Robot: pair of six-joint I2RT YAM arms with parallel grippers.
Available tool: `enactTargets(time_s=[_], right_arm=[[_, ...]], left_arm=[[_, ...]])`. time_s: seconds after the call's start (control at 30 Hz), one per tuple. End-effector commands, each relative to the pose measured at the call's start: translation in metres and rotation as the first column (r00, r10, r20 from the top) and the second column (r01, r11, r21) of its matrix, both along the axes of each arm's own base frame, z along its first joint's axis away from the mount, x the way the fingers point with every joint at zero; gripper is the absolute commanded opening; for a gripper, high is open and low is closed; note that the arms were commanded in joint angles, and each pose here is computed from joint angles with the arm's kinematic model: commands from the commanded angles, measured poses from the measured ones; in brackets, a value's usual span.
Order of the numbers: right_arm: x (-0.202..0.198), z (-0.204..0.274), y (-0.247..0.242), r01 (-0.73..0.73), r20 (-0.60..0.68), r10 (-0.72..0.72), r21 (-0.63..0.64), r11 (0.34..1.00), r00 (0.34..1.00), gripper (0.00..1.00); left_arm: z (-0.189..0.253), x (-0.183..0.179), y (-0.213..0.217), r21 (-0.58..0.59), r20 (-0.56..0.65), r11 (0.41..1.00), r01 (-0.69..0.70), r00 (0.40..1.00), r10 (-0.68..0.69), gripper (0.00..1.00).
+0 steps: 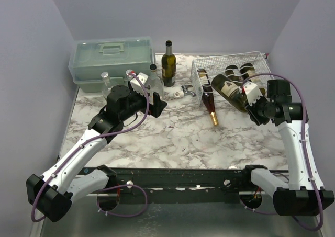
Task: Take the wine bottle off the wine rack
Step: Place the wine bottle at the center of the board.
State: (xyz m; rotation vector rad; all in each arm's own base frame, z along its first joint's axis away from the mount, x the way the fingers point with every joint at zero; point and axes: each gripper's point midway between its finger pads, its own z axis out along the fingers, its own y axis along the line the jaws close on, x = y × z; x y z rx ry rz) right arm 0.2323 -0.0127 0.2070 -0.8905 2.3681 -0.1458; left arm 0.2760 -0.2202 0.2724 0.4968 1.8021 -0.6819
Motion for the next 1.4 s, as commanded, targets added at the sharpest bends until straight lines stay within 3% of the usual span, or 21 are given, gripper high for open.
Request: enactTargets(time_s=[0.0,0.3,0.53,0.63,0.87,1.1,1.37], right_arm=[[0.020,0.043,0.011,-0.097,0.120,0.094,0.018,0.995,0.988,0.00],[0.034,0.085,0.016,-0.264,0.141,0.270,-0.063,0.962,0.952,0.00],[0.044,0.112,0.014,-0.413,0.144,0.443,-0.199,0.889,0.885,0.00],[0.044,0.120,0.018,-0.495,0.149,0.542,-0.264,0.828,0.827,0.00],[0.034,0.119,0.027,-0.657,0.113,0.769,-0.452,0.603,0.629,0.00],[0.033,0.114,0.030,-0.704,0.047,0.844,-0.528,0.474,0.534,0.00],[0.038,0.097,0.064,-0.772,-0.033,0.887,-0.509,0.381,0.460,0.00]], left_arm=[[0.000,0.001,0.005,0.016,0.025,1.000,-0.022,0.999,0.022,0.99],[-0.002,0.004,0.009,0.039,0.036,0.998,-0.041,0.999,0.040,0.99],[-0.003,0.008,0.016,0.070,0.057,0.995,-0.074,0.996,0.070,0.99],[-0.003,0.009,0.018,0.077,0.064,0.994,-0.082,0.995,0.077,0.99],[0.001,0.011,0.023,0.084,0.085,0.991,-0.104,0.992,0.097,0.99],[0.000,0.013,0.026,0.092,0.090,0.989,-0.117,0.990,0.108,0.99],[-0.005,0.015,0.026,0.107,0.086,0.986,-0.125,0.990,0.116,0.99]])
